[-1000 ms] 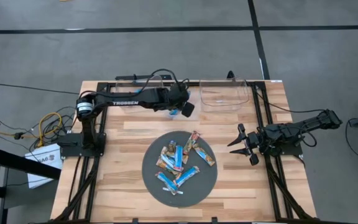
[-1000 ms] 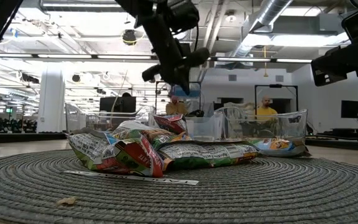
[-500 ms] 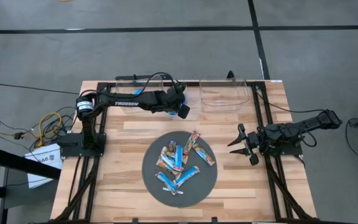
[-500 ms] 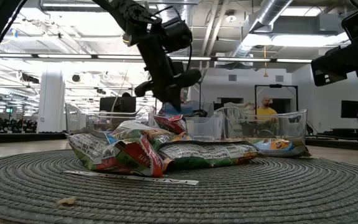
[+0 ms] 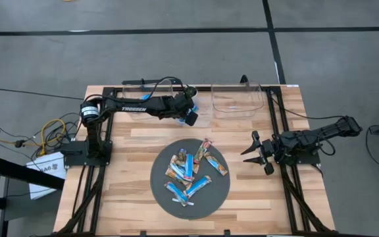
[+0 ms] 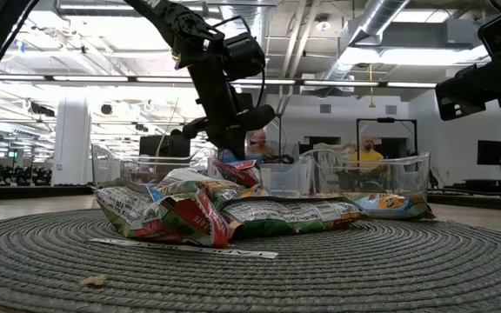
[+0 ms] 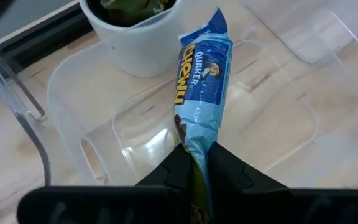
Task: Pick and place Granola Bars by type
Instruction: Put the blue granola bar into the white bin
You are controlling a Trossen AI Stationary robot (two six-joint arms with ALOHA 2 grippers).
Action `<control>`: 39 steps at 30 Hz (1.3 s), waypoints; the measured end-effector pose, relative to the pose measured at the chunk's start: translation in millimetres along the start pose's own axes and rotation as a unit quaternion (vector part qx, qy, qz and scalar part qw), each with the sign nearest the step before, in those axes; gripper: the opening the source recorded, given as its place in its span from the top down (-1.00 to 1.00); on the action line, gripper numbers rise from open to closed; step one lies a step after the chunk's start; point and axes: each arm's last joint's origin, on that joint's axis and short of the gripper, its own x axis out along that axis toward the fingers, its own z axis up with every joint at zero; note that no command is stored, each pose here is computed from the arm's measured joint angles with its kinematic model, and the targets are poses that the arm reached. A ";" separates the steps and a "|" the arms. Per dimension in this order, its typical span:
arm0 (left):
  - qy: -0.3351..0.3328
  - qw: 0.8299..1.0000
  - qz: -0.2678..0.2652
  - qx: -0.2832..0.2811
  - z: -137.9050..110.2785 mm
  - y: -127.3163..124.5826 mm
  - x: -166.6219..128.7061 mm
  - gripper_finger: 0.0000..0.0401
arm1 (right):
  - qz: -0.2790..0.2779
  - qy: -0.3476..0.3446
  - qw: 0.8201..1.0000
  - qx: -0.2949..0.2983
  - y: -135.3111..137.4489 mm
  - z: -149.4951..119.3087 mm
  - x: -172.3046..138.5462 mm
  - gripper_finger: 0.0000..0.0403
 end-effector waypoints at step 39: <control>-0.102 0.977 -0.096 0.158 -3.5 -56.9 -27.1 0.42 | 0.000 0.000 1.000 0.000 0.0 0.0 0.0 0.34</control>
